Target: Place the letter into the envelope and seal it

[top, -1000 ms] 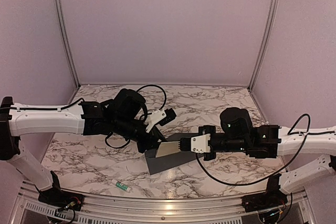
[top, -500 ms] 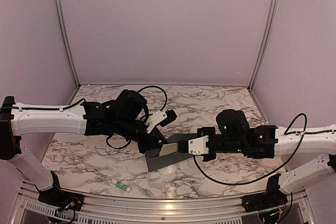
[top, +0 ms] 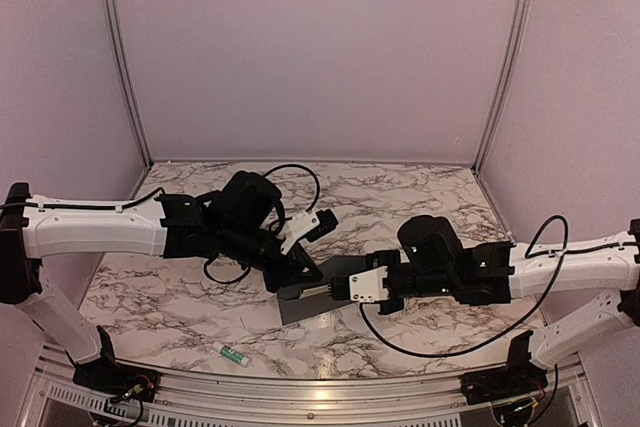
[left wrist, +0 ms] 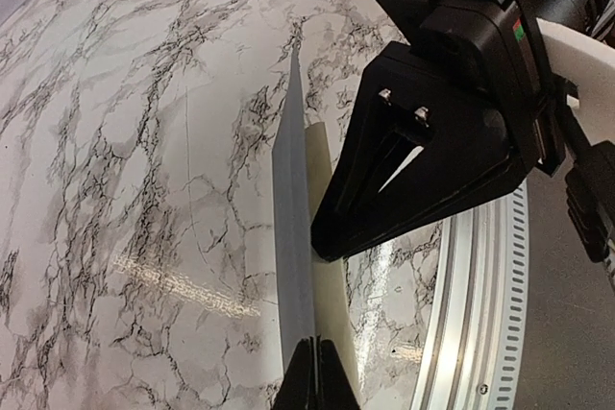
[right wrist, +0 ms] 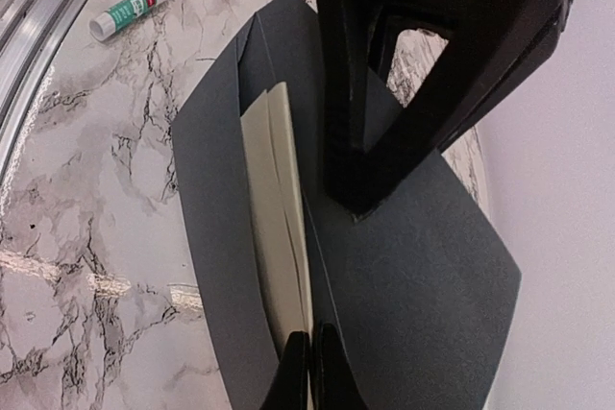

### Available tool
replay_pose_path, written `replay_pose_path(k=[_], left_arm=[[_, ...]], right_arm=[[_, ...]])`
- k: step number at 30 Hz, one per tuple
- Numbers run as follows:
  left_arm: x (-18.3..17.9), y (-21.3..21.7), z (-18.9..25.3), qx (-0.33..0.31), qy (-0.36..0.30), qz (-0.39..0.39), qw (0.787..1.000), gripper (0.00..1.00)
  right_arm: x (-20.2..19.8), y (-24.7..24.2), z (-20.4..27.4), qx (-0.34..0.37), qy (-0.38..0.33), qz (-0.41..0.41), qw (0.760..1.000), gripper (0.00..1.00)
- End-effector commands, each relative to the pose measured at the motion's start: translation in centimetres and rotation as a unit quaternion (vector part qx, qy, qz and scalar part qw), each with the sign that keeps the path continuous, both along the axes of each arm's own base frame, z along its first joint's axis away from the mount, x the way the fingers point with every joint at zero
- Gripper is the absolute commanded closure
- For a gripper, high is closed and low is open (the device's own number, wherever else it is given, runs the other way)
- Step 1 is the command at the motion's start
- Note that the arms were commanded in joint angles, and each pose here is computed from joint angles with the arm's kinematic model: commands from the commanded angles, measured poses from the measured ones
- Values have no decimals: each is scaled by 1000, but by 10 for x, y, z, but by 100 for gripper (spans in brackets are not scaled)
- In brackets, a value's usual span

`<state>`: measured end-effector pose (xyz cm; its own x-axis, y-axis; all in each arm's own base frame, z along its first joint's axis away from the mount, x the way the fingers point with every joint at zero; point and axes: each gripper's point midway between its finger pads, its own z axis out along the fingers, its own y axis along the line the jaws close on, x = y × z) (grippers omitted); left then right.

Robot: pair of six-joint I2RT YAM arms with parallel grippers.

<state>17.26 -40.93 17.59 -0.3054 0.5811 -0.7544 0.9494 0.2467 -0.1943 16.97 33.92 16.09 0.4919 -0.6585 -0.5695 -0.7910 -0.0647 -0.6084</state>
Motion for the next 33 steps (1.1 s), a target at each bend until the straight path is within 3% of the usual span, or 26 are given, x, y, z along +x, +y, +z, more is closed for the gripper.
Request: replay_pose_path(k=[1, 21, 30, 33], left_arm=[[5, -8, 15, -19, -12, -3, 1000, 100], [5, -12, 13, -17, -7, -6, 1000, 100], [7, -12, 13, -16, -9, -1, 1000, 100], [7, -12, 13, -17, -9, -1, 1000, 100]], right_arm=[[-2, 8, -5, 3, 18, -1, 1000, 100], [0, 24, -25, -27, 36, 0, 999, 100], [-14, 39, -22, -11, 49, 40, 998, 100], [-14, 41, -33, -29, 62, 37, 997, 96]])
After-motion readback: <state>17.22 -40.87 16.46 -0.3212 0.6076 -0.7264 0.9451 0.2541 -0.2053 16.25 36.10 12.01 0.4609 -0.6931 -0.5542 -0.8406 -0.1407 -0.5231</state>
